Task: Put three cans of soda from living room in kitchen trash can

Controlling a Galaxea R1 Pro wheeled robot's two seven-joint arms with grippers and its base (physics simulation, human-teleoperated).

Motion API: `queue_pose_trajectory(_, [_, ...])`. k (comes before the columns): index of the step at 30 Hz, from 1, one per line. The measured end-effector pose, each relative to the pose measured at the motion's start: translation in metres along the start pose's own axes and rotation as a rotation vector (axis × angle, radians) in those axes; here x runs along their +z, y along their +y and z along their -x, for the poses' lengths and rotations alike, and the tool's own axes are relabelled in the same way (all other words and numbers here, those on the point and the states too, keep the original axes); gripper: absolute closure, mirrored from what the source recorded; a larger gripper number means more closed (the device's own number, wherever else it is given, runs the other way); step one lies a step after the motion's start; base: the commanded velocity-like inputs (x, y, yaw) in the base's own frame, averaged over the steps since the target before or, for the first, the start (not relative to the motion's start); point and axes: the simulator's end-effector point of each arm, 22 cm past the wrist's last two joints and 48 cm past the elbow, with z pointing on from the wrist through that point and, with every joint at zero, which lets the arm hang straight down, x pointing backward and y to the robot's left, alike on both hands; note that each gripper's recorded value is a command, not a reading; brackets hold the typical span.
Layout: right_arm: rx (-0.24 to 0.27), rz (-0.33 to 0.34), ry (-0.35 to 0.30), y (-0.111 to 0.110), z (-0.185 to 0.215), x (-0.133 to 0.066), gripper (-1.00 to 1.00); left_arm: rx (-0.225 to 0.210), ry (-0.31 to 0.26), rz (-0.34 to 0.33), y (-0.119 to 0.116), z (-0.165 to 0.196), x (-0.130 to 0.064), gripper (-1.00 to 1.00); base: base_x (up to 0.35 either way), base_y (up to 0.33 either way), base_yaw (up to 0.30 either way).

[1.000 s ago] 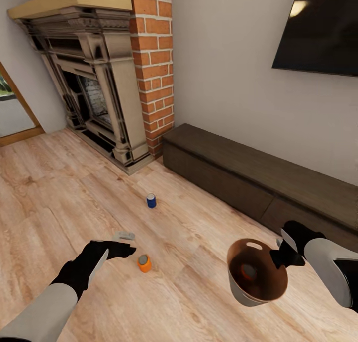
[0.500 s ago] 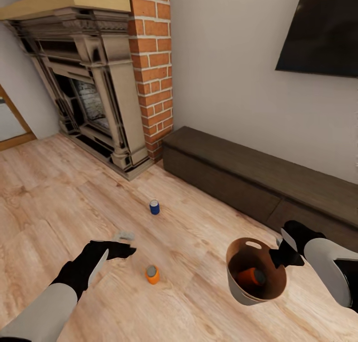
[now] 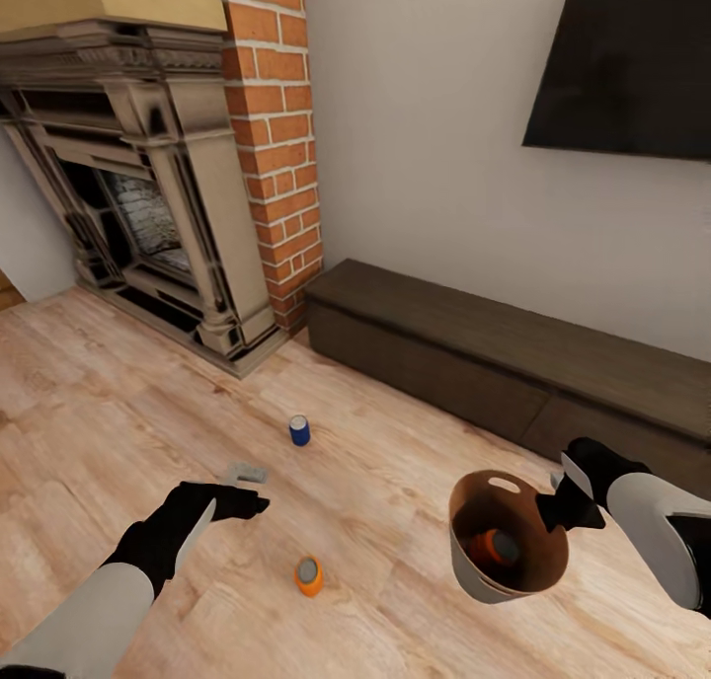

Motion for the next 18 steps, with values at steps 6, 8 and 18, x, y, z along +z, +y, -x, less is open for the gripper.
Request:
queue_pose_trajectory(6, [-0.013,-0.023,-0.003,-0.007,0.000,-0.003,1.00,-0.007,0.021,0.004,0.001,-0.005,0.002,-1.00,0.144,0.017,-0.181])
queue_pose_trajectory(8, [-0.016,-0.023,-0.004,-0.008,0.000,-0.004,1.00,-0.007,0.020,-0.006,-0.010,-0.004,0.003,-1.00,0.107,0.002,-0.062])
queue_pose_trajectory(18, [0.003,-0.023,0.043,-0.008,-0.002,-0.017,1.00,-0.015,0.096,0.065,-0.040,-0.014,0.007,-1.00,0.018,0.000,-0.010])
